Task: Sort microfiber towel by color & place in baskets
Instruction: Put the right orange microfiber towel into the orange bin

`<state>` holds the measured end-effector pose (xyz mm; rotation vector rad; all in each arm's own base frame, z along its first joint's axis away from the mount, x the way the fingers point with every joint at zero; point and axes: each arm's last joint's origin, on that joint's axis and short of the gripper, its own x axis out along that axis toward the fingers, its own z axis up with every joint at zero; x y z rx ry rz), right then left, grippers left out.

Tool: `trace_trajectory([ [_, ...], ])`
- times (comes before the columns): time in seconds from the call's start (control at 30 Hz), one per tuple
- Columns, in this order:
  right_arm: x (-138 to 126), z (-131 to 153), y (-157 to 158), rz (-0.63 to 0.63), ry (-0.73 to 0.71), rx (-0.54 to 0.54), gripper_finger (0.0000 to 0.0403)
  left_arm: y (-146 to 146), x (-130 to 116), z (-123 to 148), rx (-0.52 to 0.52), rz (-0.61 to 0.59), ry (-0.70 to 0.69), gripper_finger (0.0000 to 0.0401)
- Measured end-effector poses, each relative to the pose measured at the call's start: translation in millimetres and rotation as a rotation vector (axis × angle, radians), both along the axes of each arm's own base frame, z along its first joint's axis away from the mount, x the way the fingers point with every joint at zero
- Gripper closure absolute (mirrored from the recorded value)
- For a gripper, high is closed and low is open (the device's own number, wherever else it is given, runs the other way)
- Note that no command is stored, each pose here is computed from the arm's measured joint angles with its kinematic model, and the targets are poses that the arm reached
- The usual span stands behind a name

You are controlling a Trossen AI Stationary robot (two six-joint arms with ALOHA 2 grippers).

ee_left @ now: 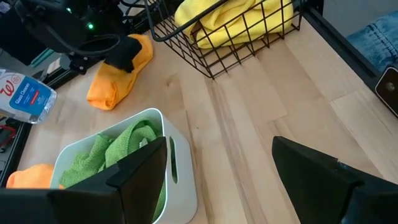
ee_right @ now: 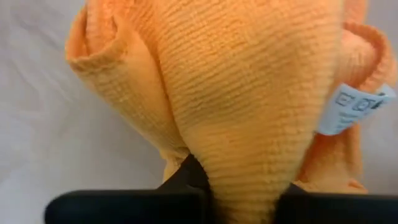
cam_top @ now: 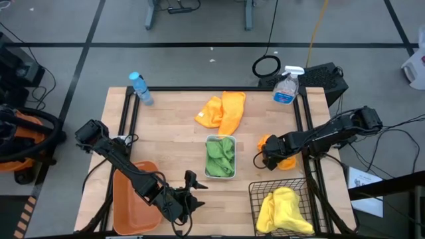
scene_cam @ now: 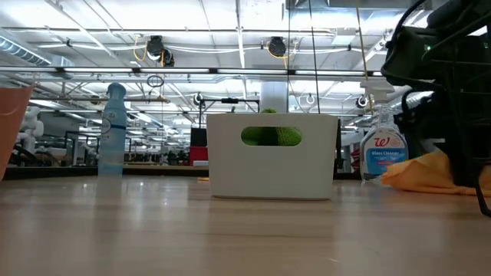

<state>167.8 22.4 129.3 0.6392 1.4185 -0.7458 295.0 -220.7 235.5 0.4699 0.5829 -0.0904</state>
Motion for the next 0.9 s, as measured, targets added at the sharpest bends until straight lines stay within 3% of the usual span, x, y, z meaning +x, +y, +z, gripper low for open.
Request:
trace_trajectory([
  [0.13, 11.1, 16.9, 4.0, 0.029, -0.075, -0.073, 0.0378, -0.6, 0.7, 1.0, -0.008, -0.001, -0.011, 0.0105],
  [0.33, 34.9, 67.5, 17.6, 0.150, -0.277, -0.142, 0.0396, -1.2, 5.2, 6.5, -0.003, -0.002, -0.076, 0.0105],
  [0.6, 71.5, 130.3, 52.5, 0.339, -0.736, -0.310, 0.0391, 10.8, 19.4, 16.8, 0.017, 0.096, -0.201, 0.0105],
  [0.8, 82.7, 146.1, 77.5, 0.381, -0.956, -0.534, 0.0390, 14.4, 27.0, 26.8, -0.050, 0.138, -0.301, 0.0105],
  [0.9, 88.4, 148.4, 87.5, 0.384, -1.018, -0.593, 0.0390, 14.1, 28.4, 30.3, -0.096, 0.150, -0.334, 0.0105],
])
